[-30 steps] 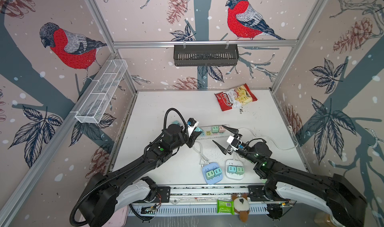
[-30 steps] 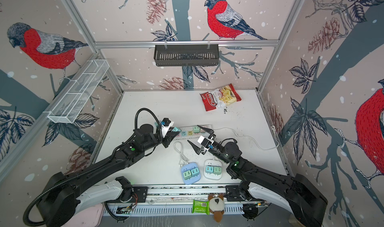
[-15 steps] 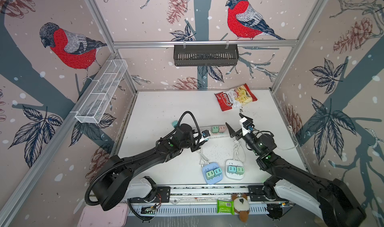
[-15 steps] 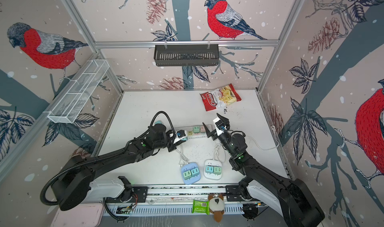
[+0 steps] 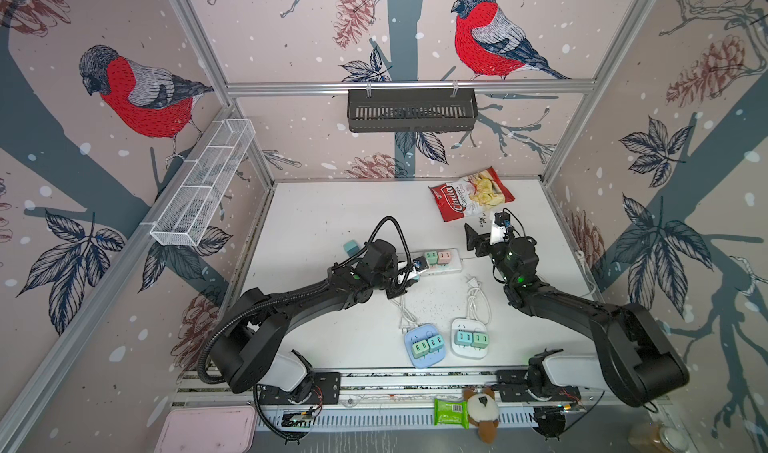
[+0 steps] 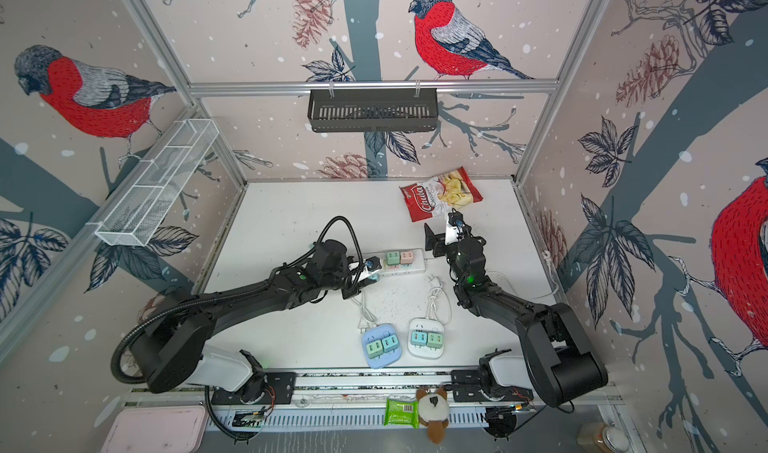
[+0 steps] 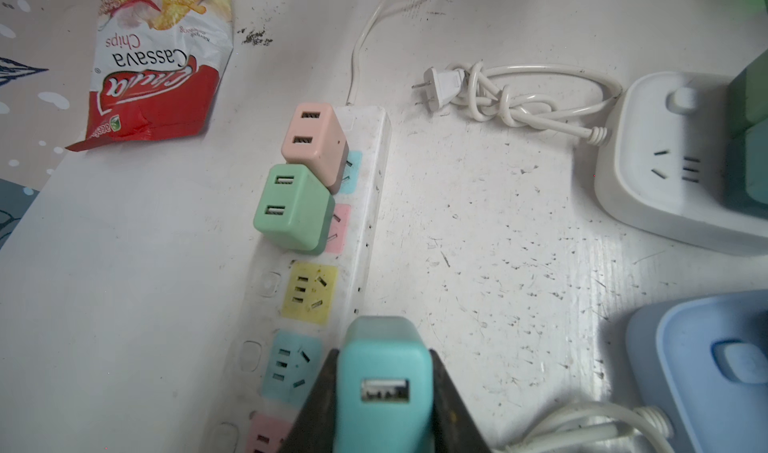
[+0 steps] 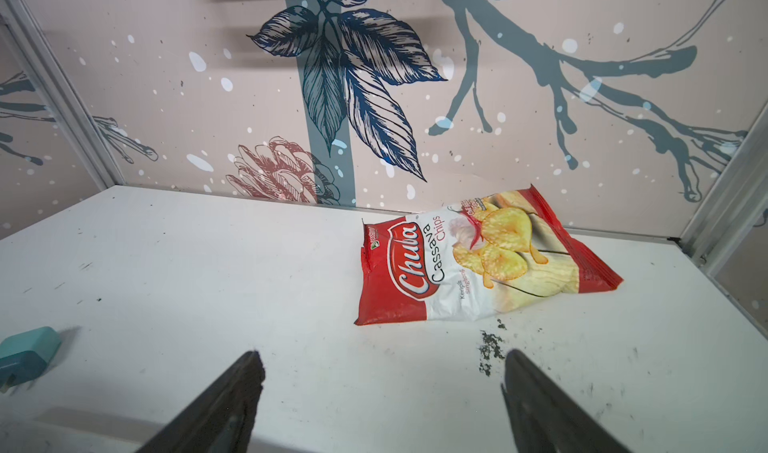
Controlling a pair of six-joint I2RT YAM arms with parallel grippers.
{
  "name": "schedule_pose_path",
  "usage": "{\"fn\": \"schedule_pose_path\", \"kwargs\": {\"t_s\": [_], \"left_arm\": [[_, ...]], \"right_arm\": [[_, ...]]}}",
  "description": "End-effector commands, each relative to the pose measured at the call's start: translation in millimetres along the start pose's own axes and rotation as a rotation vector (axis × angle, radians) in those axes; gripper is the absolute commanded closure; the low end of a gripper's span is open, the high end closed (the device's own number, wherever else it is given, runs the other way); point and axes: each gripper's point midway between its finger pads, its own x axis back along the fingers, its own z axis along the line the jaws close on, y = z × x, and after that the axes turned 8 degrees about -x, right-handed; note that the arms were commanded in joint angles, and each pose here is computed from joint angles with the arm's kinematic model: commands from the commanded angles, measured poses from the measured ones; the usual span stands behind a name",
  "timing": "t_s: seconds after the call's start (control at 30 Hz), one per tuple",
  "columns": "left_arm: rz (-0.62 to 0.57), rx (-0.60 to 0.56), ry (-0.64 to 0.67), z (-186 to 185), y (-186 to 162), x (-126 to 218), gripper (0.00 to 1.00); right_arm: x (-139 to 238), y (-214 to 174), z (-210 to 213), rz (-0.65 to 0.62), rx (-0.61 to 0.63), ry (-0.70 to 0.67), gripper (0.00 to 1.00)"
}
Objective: Insert the plug
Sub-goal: 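Lower the teal charger into the strip socket next to the mint-green charger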
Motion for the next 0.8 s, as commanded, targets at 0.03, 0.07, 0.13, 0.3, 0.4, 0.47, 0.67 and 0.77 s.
{"fn": "schedule_pose_path", "kwargs": {"t_s": [0.03,0.07,0.13,0.3,0.4,0.47,0.67,0.77], "left_arm": [[0.046,-0.048,0.007,10,-5,-6,1.00],[0.052,-0.049,0.015,16,-6,-7,1.00],[0.059,-0.041,0.018,29,-12,-8,1.00],[0.052,-0.038,-0.012,52,-15,-15,1.00],[0.058,-0.049,-0.038,56,-13,-23,1.00],[0.054,-0.061,-0.054,55,-12,-26,1.00],[0.063,-0.066,-0.090,54,-14,-33,1.00],[0.084,-0.069,-0.096,53,-18,-36,1.00]], "right_arm": [[-7,8,-15,-0.054,-0.060,-0.062,0.08],[-12,5,-20,-0.040,-0.067,-0.079,0.08],[-20,0,-26,-0.015,-0.080,-0.103,0.08],[-18,0,-29,-0.023,-0.087,-0.110,0.08],[-16,2,-32,-0.038,-0.106,-0.104,0.07],[-16,0,-33,-0.030,-0.111,-0.103,0.07],[-19,0,-35,-0.026,-0.117,-0.107,0.07],[-19,-1,-35,-0.021,-0.118,-0.111,0.07]]}}
